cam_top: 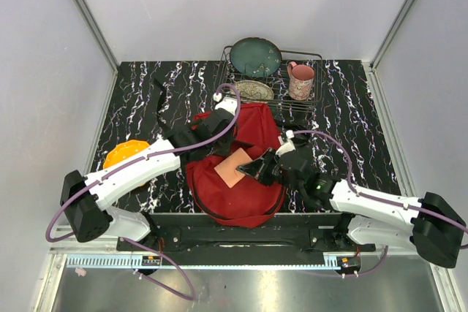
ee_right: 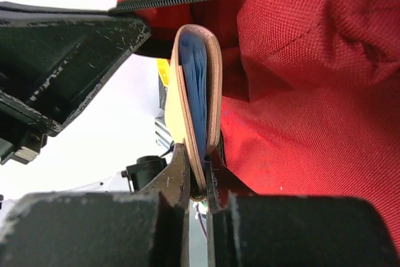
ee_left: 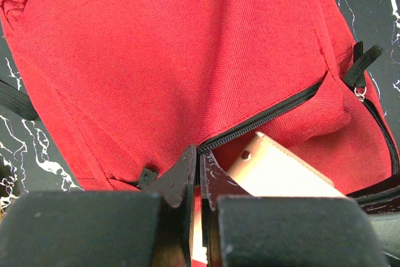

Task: Pack the student bag
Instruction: Place the personal item in the student bag.

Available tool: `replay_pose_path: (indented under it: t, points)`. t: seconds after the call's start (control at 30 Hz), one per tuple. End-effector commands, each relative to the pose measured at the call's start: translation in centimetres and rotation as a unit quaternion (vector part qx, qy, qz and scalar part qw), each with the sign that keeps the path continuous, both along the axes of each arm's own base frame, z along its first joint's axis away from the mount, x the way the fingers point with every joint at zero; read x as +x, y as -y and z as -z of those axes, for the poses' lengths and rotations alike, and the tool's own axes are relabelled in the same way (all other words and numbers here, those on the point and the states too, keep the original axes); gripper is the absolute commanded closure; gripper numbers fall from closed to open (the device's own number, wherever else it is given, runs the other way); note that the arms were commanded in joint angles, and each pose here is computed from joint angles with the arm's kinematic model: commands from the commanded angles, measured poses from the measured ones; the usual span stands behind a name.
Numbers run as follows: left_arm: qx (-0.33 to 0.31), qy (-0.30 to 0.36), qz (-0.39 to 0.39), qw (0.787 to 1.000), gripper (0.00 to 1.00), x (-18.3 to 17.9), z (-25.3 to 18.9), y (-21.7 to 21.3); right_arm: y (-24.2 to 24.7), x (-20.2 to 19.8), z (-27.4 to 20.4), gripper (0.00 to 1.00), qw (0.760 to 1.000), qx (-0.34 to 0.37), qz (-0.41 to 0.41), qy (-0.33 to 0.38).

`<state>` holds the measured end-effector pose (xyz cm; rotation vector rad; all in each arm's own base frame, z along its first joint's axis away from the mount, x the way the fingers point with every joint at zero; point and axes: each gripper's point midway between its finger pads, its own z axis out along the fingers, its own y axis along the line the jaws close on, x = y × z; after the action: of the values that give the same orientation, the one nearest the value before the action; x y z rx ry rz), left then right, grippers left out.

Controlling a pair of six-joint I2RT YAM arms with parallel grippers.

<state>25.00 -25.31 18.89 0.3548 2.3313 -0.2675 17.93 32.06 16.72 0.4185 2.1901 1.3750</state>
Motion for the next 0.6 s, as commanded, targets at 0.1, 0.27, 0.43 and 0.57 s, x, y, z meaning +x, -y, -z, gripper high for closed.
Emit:
replay_pose_path:
  t: [0.1, 0.27, 0.43, 0.57]
  points:
    - [-0.062, 0.041, 0.009, 0.997, 1.00, 0.2, -4.7, 0.8, 2.1, 2.7, -2.6, 1.00, 0.995, -0.006, 0.087, 0.045]
    - [-0.069, 0.050, 0.009, 0.996, 1.00, -0.2, -5.4, 0.3, 3.9, 4.8, -2.6, 1.00, 0.990, -0.020, 0.129, 0.047]
    - [-0.088, 0.050, 0.022, 0.995, 1.00, -0.7, -5.8, 0.6, 4.4, 6.7, -2.2, 1.00, 0.987, -0.024, 0.152, 0.038]
    - [-0.088, 0.040, 0.031, 0.995, 1.00, -0.8, -5.2, 1.1, 4.8, 7.6, -2.6, 1.00, 0.984, -0.009, 0.176, 0.037]
